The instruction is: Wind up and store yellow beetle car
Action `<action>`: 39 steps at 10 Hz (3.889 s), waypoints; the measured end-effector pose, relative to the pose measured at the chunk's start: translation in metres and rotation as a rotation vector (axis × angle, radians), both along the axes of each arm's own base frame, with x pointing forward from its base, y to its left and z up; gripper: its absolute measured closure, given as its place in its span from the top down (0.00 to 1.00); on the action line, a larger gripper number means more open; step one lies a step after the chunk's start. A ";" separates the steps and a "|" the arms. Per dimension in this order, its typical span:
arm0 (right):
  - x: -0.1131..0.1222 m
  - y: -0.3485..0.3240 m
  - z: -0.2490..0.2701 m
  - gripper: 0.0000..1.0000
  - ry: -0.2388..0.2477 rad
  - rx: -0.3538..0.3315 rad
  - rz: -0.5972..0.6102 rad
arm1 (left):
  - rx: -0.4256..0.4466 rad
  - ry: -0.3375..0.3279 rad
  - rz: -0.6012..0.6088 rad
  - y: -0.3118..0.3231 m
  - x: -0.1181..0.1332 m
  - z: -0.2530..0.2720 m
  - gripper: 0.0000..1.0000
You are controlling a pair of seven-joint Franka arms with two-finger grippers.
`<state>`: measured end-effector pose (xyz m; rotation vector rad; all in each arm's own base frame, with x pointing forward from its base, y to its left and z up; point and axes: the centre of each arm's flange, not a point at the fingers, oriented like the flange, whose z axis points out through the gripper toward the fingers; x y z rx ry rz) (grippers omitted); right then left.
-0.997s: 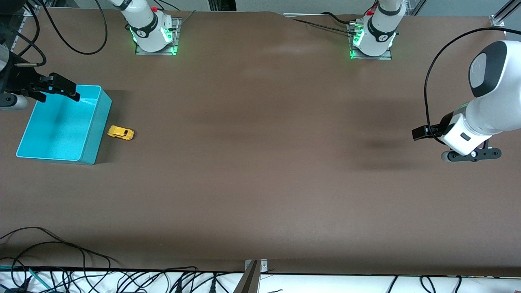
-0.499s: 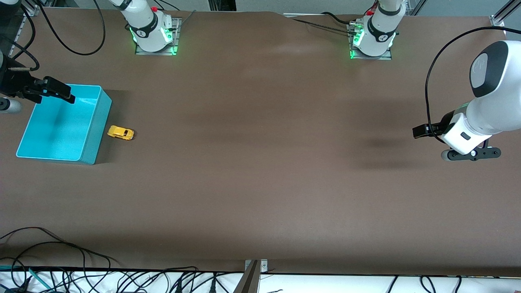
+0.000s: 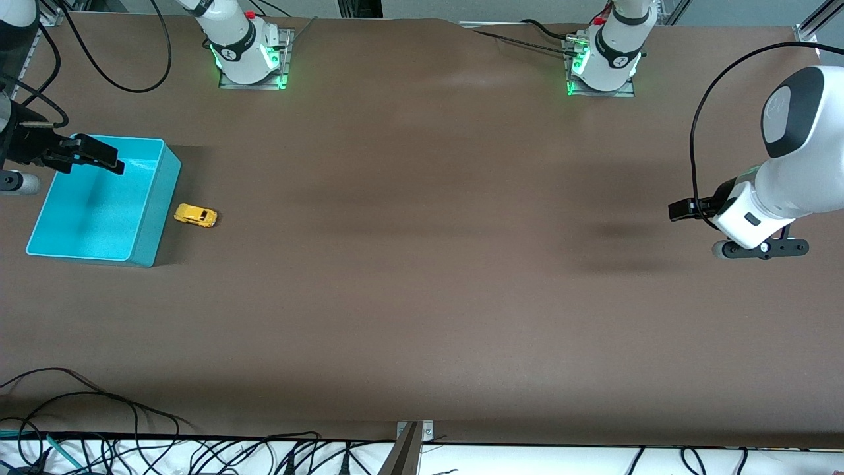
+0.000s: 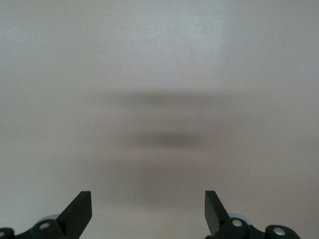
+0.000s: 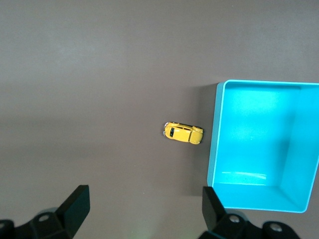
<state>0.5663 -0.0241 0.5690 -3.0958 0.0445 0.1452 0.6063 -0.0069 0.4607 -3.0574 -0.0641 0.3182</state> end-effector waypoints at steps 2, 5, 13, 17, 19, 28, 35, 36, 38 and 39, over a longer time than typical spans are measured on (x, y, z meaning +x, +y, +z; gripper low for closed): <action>0.005 -0.001 -0.011 1.00 0.002 -0.001 -0.002 | -0.001 0.001 -0.003 0.002 0.000 0.000 1.00; 0.006 -0.002 -0.051 1.00 0.009 -0.002 -0.006 | -0.003 0.002 -0.010 0.003 0.000 0.000 1.00; -0.009 -0.006 -0.144 1.00 0.022 -0.051 0.041 | -0.003 0.002 -0.012 0.003 0.000 0.000 1.00; -0.023 0.006 -0.190 1.00 0.011 -0.065 0.102 | -0.003 0.002 -0.012 0.003 0.000 0.000 1.00; -0.034 0.009 -0.216 1.00 0.002 -0.067 0.110 | -0.003 0.003 -0.012 0.003 0.000 0.000 1.00; -0.070 -0.001 -0.290 1.00 0.071 -0.111 -0.306 | -0.002 0.015 -0.012 0.003 -0.002 -0.001 1.00; -0.076 -0.021 -0.320 1.00 0.053 -0.172 -0.912 | -0.002 0.016 -0.012 0.003 -0.002 -0.001 1.00; -0.074 -0.023 -0.323 1.00 0.036 -0.174 -1.010 | -0.002 0.016 -0.012 0.003 -0.002 -0.001 1.00; -0.070 -0.030 -0.331 1.00 0.008 -0.176 -1.219 | -0.002 0.016 -0.012 0.003 -0.002 -0.001 1.00; -0.070 -0.036 -0.336 1.00 -0.002 -0.176 -1.302 | -0.002 0.016 -0.012 0.003 -0.002 -0.001 1.00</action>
